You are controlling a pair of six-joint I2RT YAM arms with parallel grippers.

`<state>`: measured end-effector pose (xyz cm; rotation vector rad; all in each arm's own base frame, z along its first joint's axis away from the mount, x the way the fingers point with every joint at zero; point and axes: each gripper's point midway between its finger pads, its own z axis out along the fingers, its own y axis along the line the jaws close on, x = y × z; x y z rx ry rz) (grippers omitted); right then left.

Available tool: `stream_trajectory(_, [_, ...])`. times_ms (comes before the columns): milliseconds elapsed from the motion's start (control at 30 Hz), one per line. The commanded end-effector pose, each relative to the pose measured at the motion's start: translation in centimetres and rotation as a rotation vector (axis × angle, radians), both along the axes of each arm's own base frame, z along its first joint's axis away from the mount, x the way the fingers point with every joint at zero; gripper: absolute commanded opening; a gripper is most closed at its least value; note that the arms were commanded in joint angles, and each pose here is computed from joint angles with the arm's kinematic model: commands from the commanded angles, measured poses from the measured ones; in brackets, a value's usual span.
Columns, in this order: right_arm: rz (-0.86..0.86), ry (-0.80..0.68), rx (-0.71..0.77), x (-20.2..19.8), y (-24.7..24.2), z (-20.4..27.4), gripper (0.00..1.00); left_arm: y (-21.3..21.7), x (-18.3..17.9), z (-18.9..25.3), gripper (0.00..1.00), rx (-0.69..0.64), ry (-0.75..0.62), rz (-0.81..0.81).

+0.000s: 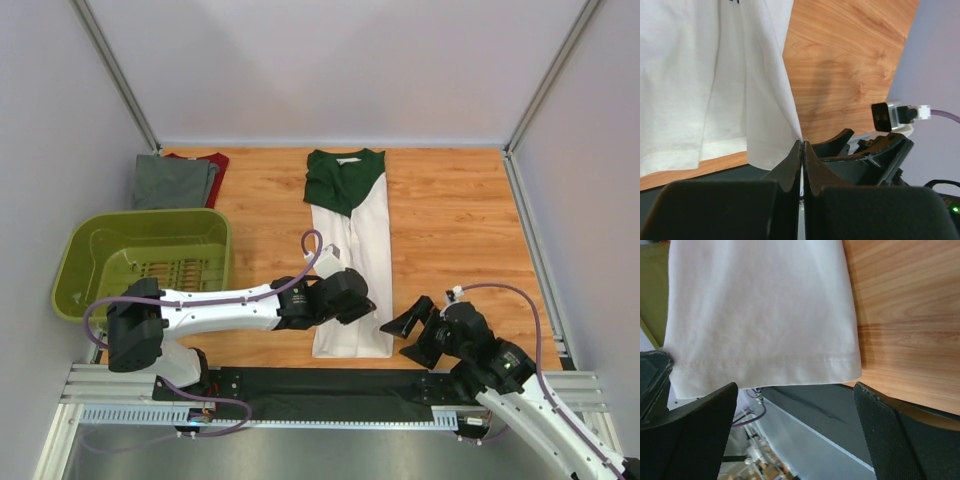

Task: Fold and stack the t-shirts
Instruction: Fold the tshirt

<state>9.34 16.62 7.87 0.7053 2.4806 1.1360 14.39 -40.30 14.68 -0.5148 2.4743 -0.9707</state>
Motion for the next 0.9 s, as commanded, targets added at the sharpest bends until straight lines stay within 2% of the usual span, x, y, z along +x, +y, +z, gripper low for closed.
stream_trajectory(0, [-0.099, 0.121, 0.173, -0.2, 1.1, 0.8, 1.0, -0.1, 0.3, 2.7, 0.0, -0.063, -0.048, 0.018])
stream_trajectory(67, [-0.137, 0.177, 0.21, -0.3, 1.3, 0.0, 1.0, 0.2, 0.3, 2.3, 0.0, -0.066, -0.036, 0.031])
stream_trajectory(133, [-0.147, 0.165, 0.236, -0.2, 1.3, 0.2, 1.0, 0.6, 0.3, 2.1, 0.0, -0.073, -0.034, 0.045])
stream_trajectory(267, [-0.083, 0.033, 0.249, 0.4, 1.7, 2.1, 0.98, 0.6, 0.3, 2.3, 0.0, -0.078, -0.035, 0.041])
stream_trajectory(400, [0.04, -0.039, -0.053, -0.8, -1.0, 0.1, 0.97, 0.3, 0.1, 1.8, 0.0, -0.07, -0.023, 0.029])
stream_trajectory(567, [0.127, -0.157, -0.264, 0.1, -3.0, 1.6, 0.93, 0.1, 0.0, 1.3, 0.0, -0.063, -0.011, 0.028])
stream_trajectory(667, [0.187, -0.276, -0.319, 0.9, -3.3, 3.4, 0.9, 0.1, 0.1, 1.2, 0.0, -0.057, -0.013, 0.03])
stream_trajectory(700, [0.224, -0.332, -0.311, 0.9, -3.1, 4.0, 0.91, 0.1, 0.1, 1.2, 0.0, -0.054, -0.013, 0.032])
stream_trajectory(733, [0.24, -0.36, -0.306, 0.8, -3.0, 4.1, 0.97, 0.0, 0.1, 1.3, 0.0, -0.055, -0.014, 0.031])
stream_trajectory(867, [0.267, -0.497, -0.23, 0.4, -2.5, 5.3, 1.0, -0.2, 0.1, 1.1, 0.0, -0.046, -0.009, 0.03])
